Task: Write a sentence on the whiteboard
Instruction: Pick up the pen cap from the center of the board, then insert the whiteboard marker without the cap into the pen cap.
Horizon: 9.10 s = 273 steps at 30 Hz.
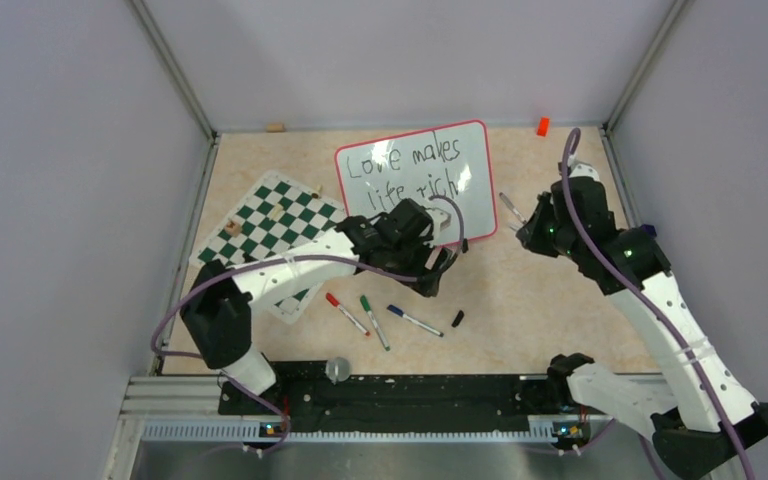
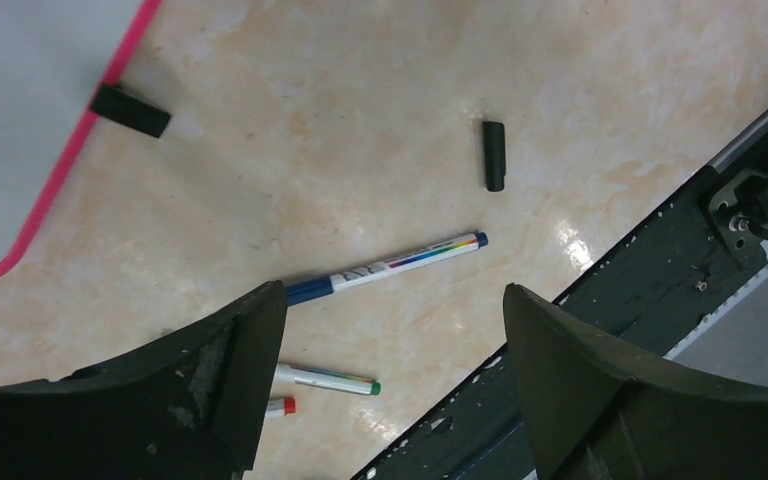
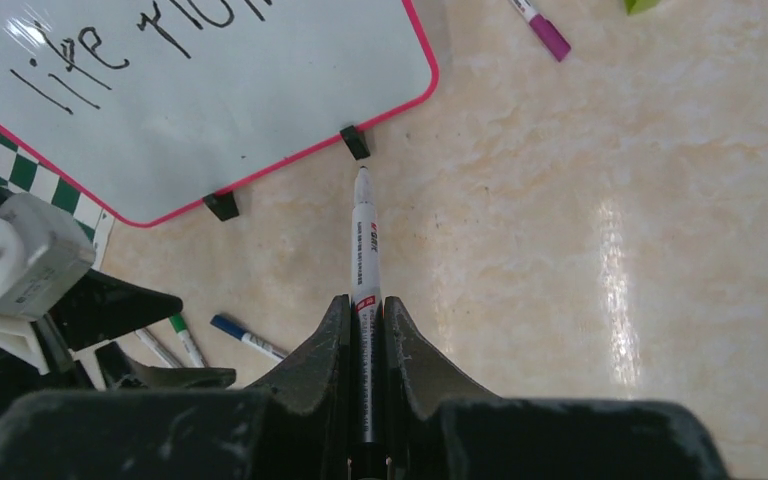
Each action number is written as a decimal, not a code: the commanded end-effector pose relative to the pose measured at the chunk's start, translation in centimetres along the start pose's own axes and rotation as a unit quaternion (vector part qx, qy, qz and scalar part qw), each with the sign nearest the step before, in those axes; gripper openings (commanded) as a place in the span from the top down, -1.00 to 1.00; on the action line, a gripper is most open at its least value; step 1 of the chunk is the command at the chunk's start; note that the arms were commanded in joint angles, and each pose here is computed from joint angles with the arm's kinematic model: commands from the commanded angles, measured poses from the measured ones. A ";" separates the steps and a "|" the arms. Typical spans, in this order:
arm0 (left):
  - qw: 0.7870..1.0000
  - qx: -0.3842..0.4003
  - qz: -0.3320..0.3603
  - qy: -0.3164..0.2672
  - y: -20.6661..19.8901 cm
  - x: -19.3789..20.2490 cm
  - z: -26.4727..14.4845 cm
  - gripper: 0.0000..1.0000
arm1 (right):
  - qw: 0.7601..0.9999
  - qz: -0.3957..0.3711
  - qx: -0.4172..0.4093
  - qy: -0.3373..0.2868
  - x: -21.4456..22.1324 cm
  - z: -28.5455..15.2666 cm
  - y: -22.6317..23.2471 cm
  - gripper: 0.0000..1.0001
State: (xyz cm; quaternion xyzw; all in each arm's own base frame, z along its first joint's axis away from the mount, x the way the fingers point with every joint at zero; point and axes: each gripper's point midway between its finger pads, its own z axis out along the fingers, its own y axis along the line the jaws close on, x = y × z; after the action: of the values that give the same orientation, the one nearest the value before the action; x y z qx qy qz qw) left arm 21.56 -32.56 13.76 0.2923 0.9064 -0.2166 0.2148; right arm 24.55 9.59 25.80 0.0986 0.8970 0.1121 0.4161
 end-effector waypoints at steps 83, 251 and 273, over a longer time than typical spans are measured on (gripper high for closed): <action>0.580 0.327 -0.655 -0.356 0.9 -16.4 -11.5 1.00 | 0.937 0.023 -0.332 -0.105 -2.5 -7.3 9.4 1.00; 0.542 0.367 -0.684 -0.322 3.2 -16.5 -9.6 1.00 | 0.936 -0.008 -0.346 -0.063 -2.1 -1.9 11.9 1.00; 0.546 0.366 -0.683 -0.319 3.1 -16.6 -9.5 1.00 | 0.930 -0.010 -0.359 -0.080 -3.0 -2.4 12.6 1.00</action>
State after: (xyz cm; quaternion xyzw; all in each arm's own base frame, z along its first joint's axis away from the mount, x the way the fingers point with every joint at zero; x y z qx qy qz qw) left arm 33.20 -32.77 27.67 -0.4623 0.5605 -0.6717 0.1447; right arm 25.46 20.50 29.75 -0.0434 0.7941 0.4018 0.4539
